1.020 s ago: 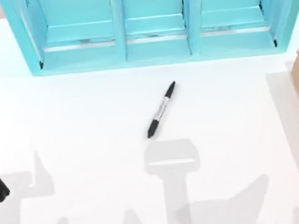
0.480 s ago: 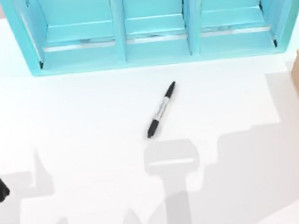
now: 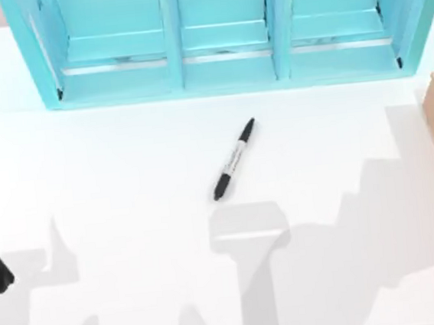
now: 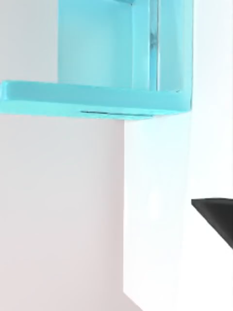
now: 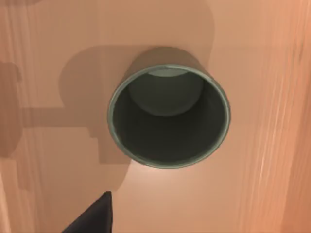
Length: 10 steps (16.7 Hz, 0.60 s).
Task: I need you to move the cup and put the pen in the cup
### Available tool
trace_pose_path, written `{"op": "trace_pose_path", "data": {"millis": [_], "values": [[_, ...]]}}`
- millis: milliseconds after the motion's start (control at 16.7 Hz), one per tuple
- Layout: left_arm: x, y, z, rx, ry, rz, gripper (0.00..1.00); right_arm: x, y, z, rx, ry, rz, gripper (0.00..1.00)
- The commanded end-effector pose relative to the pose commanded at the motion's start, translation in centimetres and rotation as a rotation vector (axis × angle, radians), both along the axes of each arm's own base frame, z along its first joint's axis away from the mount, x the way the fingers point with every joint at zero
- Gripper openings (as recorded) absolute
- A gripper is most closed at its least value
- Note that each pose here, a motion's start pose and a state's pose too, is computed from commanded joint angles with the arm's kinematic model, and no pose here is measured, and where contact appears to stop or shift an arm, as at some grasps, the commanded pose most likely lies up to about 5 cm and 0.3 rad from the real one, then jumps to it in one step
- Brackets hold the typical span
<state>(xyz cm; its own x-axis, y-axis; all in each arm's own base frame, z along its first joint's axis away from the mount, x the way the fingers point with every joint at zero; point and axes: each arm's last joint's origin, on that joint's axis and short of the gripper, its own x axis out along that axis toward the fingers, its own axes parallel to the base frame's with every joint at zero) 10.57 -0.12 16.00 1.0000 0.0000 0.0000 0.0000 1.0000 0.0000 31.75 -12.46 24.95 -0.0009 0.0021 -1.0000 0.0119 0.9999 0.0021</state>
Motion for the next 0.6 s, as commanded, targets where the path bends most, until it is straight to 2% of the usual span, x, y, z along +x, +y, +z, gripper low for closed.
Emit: {"op": "trace_pose_path", "data": {"millis": [240,600], "values": [[0.0,0.0,0.0,0.000,0.000,0.000,1.00,0.1,0.1,-0.5,0.000,0.001,0.000,1.00],[0.0,0.0,0.0,0.000,0.000,0.000,1.00,0.4,-0.1,-5.9,0.000,0.001,0.000,1.00]]}}
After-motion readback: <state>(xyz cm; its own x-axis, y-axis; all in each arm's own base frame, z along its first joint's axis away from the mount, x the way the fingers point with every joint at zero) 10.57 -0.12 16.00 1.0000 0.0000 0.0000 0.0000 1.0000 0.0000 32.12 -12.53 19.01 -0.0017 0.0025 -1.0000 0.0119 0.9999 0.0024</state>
